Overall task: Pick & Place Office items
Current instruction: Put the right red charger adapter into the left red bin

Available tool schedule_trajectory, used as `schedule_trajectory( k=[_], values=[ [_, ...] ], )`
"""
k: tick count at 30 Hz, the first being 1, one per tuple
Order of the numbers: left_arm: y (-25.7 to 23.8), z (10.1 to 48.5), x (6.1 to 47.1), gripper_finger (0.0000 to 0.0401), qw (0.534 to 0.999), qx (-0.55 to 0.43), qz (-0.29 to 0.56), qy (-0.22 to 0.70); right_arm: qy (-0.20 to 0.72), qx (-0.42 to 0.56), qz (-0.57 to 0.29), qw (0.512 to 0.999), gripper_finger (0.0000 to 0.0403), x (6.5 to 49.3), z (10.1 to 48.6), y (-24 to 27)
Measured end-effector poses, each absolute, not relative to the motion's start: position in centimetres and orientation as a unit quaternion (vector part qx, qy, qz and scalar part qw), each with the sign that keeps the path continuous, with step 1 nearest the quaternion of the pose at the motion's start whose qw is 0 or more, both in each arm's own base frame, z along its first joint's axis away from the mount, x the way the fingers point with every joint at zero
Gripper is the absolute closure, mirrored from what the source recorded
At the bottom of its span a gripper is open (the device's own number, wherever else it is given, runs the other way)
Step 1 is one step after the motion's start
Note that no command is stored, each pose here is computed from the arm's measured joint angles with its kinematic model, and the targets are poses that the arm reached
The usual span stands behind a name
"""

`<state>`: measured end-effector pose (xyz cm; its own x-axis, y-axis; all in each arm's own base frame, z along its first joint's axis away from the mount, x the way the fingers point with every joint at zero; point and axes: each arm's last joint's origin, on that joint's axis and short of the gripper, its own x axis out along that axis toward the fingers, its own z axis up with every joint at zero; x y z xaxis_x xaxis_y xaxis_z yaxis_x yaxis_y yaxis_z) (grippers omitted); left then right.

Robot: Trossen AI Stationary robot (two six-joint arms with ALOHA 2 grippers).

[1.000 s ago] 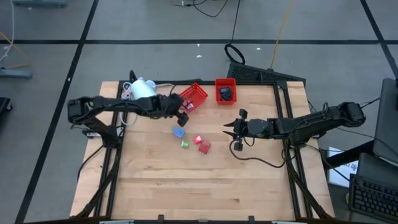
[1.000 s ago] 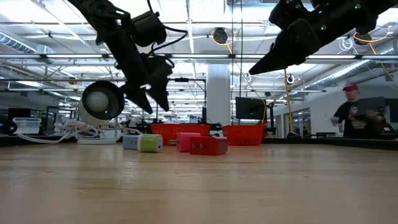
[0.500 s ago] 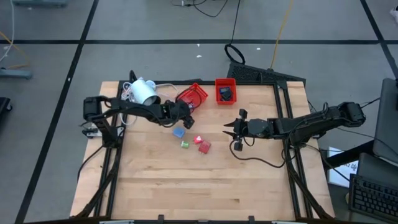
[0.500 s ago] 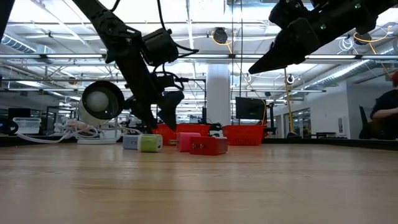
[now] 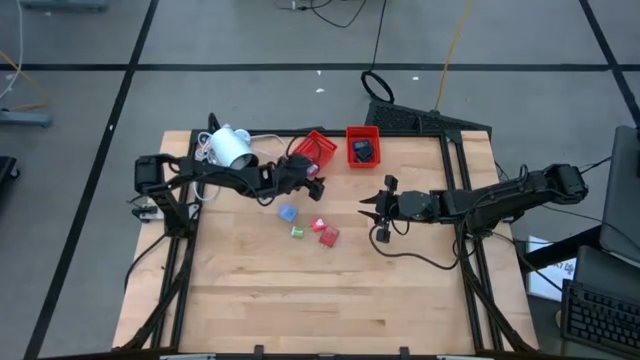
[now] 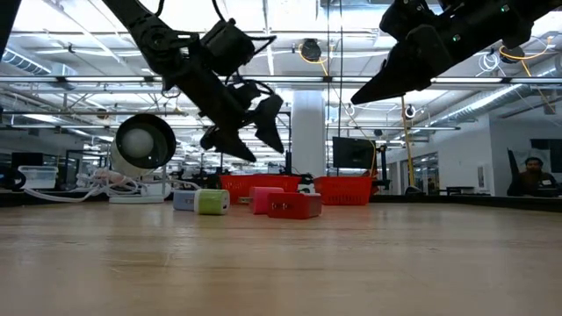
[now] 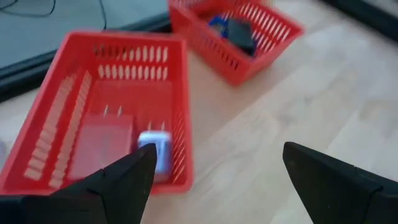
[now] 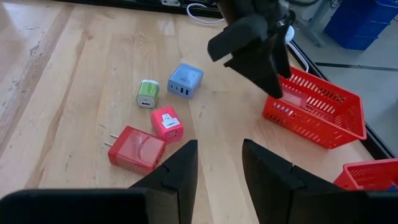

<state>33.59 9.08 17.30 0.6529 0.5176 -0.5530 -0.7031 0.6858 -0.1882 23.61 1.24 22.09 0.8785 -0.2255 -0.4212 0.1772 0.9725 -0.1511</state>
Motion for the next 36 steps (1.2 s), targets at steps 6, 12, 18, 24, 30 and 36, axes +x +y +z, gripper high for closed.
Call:
schedule_trajectory(
  k=[6, 12, 18, 24, 30, 36],
  values=[
    [8.7, 16.8, 33.4, 0.0052, 0.888, -0.215, 0.298, 0.276, 0.224, -0.054, -0.104, 0.968, 0.0287, 23.6, 22.1, 1.2],
    [8.3, 14.8, 33.0, 0.0052, 0.853, -0.235, 0.333, 0.326, 0.223, -0.055, -0.104, 0.968, 0.0287, 23.6, 22.1, 1.2],
    [8.6, 13.0, 34.4, 0.0052, 0.866, -0.224, 0.345, 0.284, 0.216, -0.054, -0.104, 0.969, 0.0287, 23.7, 22.2, 1.2],
    [8.8, 12.8, 35.8, 0.0052, 0.889, -0.232, 0.332, 0.215, 0.217, -0.054, -0.104, 0.969, 0.0287, 23.7, 22.2, 1.2],
    [9.1, 12.9, 36.4, 0.0052, 0.901, -0.21, 0.343, 0.165, 0.217, -0.054, -0.104, 0.969, 0.0287, 23.7, 22.2, 1.2],
    [8.4, 14.6, 36.3, 0.0052, 0.924, -0.181, 0.287, 0.176, 0.218, -0.053, -0.104, 0.969, 0.0287, 23.7, 22.2, 1.2]
  ],
)
